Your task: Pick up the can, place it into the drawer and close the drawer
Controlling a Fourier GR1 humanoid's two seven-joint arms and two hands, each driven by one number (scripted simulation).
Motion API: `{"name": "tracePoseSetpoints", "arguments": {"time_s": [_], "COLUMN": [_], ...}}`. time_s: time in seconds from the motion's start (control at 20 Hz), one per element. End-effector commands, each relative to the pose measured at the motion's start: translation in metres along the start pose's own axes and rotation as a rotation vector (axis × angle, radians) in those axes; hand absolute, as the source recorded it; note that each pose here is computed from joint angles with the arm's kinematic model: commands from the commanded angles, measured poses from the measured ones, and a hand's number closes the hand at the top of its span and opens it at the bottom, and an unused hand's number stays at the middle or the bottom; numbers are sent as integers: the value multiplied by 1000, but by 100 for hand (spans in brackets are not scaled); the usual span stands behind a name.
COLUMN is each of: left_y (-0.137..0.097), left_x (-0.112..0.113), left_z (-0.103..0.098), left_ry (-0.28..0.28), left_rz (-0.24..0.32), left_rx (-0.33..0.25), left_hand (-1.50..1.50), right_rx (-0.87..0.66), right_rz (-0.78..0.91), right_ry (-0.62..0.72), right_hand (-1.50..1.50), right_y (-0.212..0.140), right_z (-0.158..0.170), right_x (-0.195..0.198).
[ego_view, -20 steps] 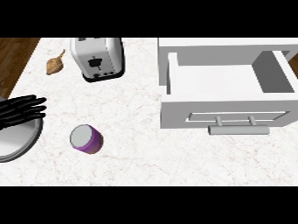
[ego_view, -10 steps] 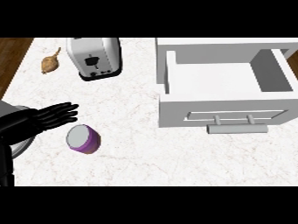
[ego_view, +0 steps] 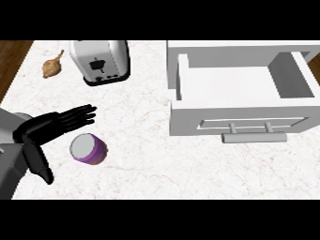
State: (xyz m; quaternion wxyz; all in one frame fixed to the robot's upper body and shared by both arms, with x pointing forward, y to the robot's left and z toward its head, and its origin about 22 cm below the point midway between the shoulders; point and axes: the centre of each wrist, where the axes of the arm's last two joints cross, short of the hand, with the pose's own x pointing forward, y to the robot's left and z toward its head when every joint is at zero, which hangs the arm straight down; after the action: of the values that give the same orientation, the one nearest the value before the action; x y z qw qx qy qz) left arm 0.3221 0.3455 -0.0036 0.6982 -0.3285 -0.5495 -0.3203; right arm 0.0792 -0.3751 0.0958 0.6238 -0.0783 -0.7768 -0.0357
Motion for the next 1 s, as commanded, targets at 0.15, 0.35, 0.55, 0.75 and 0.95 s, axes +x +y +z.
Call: {"name": "tracePoseSetpoints", "arguments": {"time_s": [0.15, 0.35, 0.55, 0.75, 0.95], "left_y": [9, 14, 3, -19, -30], "left_x": [-23, -32, -53, -77, -93], "left_z": [-11, 13, -5, -25, -29], "left_ry": [-12, 0, 17, 4, 25], "left_rz": [27, 18, 54, 59, 74], "left_rx": [-40, -34, -34, -37, -52], "left_hand": [-150, -150, -150, -150, -150], "right_rx": [7, 6, 17, 21, 7], "right_rz": [1, 5, -13, -10, -4], "right_ry": [-5, -9, -21, -6, -14], "right_hand": [-150, -150, -150, -150, -150], "right_y": [4, -1, 1, -2, -12], "right_z": [-6, -2, 7, -11, -5], "right_x": [0, 6, 7, 10, 7]}}
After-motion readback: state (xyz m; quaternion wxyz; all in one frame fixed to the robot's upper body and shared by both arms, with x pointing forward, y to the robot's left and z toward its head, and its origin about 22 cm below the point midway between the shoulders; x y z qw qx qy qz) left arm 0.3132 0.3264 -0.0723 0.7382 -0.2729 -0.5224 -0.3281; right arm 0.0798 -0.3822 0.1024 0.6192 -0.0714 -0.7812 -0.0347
